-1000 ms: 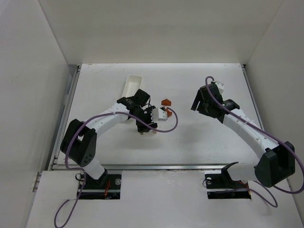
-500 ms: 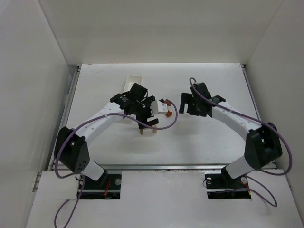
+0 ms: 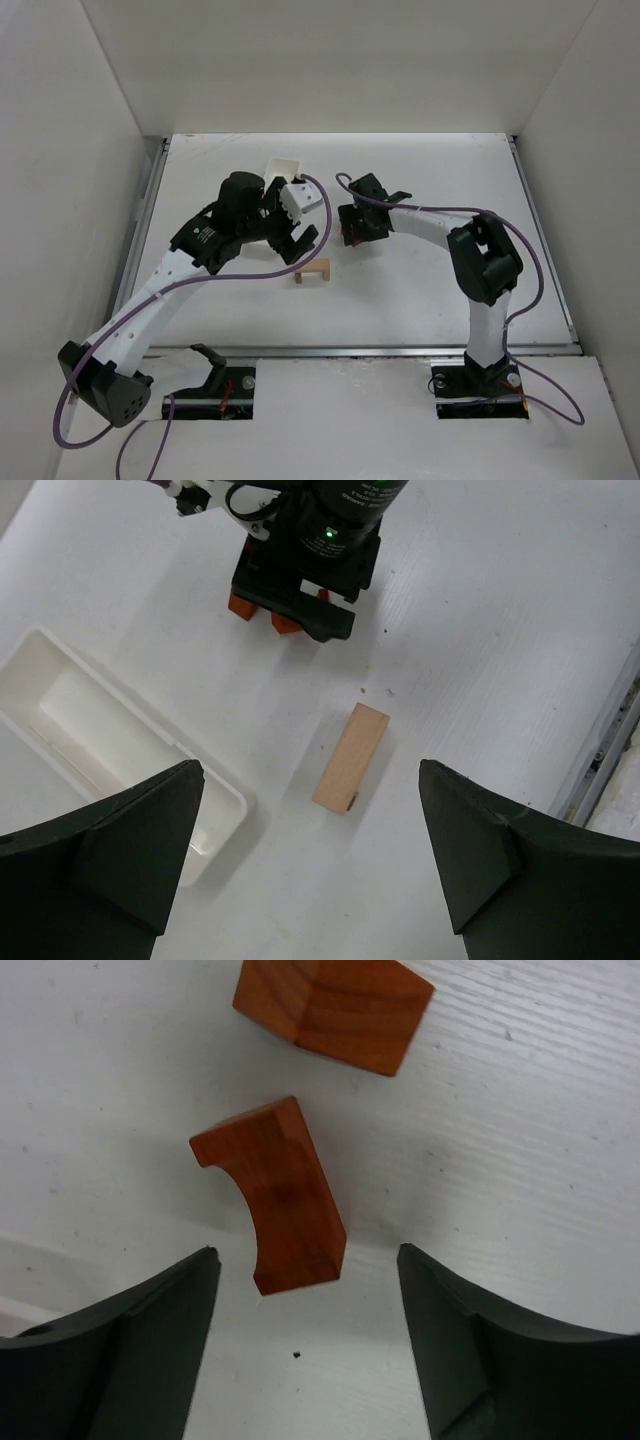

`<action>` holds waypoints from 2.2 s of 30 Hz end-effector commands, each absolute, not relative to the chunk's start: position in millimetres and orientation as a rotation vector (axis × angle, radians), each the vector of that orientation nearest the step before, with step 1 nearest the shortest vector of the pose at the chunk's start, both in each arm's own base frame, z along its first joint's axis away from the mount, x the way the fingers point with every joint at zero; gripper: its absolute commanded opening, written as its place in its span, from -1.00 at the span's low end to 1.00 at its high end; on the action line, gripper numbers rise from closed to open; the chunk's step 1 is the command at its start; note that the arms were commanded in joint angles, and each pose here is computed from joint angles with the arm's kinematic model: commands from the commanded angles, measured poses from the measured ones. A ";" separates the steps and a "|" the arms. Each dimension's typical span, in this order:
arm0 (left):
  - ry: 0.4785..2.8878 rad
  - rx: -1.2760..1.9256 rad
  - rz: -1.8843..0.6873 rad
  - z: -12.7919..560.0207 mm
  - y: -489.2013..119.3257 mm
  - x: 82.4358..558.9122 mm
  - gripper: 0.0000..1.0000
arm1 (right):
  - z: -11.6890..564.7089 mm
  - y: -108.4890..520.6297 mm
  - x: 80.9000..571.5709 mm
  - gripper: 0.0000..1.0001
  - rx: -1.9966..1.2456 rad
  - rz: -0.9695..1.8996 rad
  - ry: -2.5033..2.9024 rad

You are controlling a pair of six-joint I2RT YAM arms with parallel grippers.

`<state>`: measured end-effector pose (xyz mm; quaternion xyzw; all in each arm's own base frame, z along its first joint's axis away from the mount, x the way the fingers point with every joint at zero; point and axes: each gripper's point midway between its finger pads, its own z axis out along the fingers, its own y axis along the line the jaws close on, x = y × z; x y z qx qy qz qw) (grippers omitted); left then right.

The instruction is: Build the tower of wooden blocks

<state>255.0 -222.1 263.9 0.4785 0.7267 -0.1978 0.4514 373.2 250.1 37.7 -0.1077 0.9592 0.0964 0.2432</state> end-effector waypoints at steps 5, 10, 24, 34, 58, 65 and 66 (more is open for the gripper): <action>1.883 0.970 -0.554 257.8 -216.6 250.4 0.83 | 36.1 269.9 391.8 0.01 -0.359 0.255 2.565; 1.901 0.918 -0.543 256.8 -213.4 256.0 0.81 | 43.5 270.6 386.1 -0.91 -0.371 0.228 2.556; 1.677 1.057 -0.707 285.3 -249.5 257.7 0.78 | 251.9 282.6 330.2 -1.00 -0.439 0.949 1.759; 1.441 1.197 -0.968 315.7 -293.2 246.9 0.75 | 299.1 279.5 286.6 -1.00 -0.439 1.192 1.416; 1.314 1.144 -1.174 338.3 -303.9 260.4 0.32 | 315.7 278.6 250.4 -1.00 -0.493 1.339 1.240; 1.344 1.159 -1.210 323.5 -307.3 261.7 0.26 | 318.6 286.3 249.4 -1.00 -0.537 1.354 1.230; 1.344 1.159 -1.210 323.5 -307.3 261.7 0.26 | 318.0 288.3 252.7 -1.00 -0.536 1.355 1.240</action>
